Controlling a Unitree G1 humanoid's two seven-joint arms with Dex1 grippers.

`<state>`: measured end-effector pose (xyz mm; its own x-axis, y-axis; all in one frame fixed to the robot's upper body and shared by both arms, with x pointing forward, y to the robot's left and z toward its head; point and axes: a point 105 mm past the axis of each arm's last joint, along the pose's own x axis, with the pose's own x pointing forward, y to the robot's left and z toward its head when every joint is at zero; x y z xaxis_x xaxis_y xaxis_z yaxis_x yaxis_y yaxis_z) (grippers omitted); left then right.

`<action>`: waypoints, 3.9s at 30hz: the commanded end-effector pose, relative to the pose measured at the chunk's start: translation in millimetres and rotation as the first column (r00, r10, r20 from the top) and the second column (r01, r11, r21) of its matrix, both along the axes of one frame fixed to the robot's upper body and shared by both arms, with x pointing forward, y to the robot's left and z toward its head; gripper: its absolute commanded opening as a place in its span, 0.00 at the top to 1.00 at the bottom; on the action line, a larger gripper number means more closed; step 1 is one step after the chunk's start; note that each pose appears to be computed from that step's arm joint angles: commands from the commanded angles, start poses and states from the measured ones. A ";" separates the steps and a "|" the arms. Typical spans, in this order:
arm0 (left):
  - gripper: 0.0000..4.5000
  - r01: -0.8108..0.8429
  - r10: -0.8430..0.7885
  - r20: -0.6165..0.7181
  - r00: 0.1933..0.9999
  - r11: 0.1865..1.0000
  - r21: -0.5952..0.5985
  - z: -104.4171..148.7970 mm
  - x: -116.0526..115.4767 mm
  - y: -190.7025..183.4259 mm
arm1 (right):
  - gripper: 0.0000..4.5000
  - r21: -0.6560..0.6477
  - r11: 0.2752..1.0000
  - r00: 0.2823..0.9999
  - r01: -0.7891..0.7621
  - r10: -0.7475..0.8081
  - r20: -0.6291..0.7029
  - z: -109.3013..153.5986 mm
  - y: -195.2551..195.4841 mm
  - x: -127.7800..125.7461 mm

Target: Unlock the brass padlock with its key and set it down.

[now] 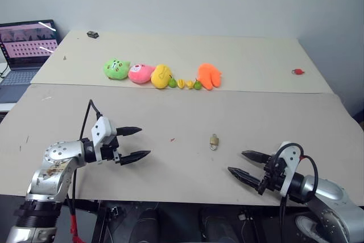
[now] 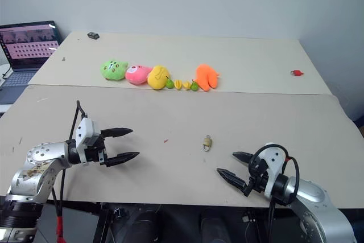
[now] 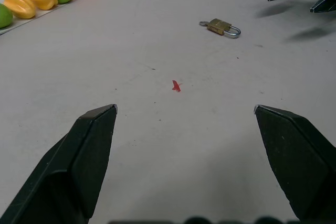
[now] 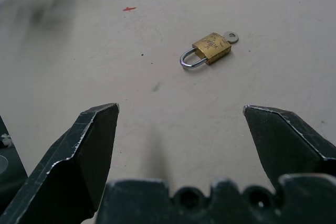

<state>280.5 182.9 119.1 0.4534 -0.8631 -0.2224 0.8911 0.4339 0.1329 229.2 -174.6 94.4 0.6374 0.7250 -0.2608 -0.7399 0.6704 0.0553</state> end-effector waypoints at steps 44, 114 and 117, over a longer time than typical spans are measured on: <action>0.01 0.337 -0.323 0.159 0.933 0.939 -0.071 53.2 17.7 -71.1 | 0.00 -0.080 0.807 0.808 0.585 -0.571 0.142 -0.3 57.2 59.5; 0.00 0.232 -0.271 -0.135 0.953 0.941 -0.246 57.6 34.0 -73.2 | 0.80 0.029 0.997 0.920 0.065 -0.071 0.386 69.9 39.7 48.6; 0.00 0.302 -0.384 -0.266 0.884 0.905 -0.301 63.8 23.9 -81.7 | 0.80 -0.019 0.998 0.908 -0.062 0.065 0.415 86.3 45.3 36.7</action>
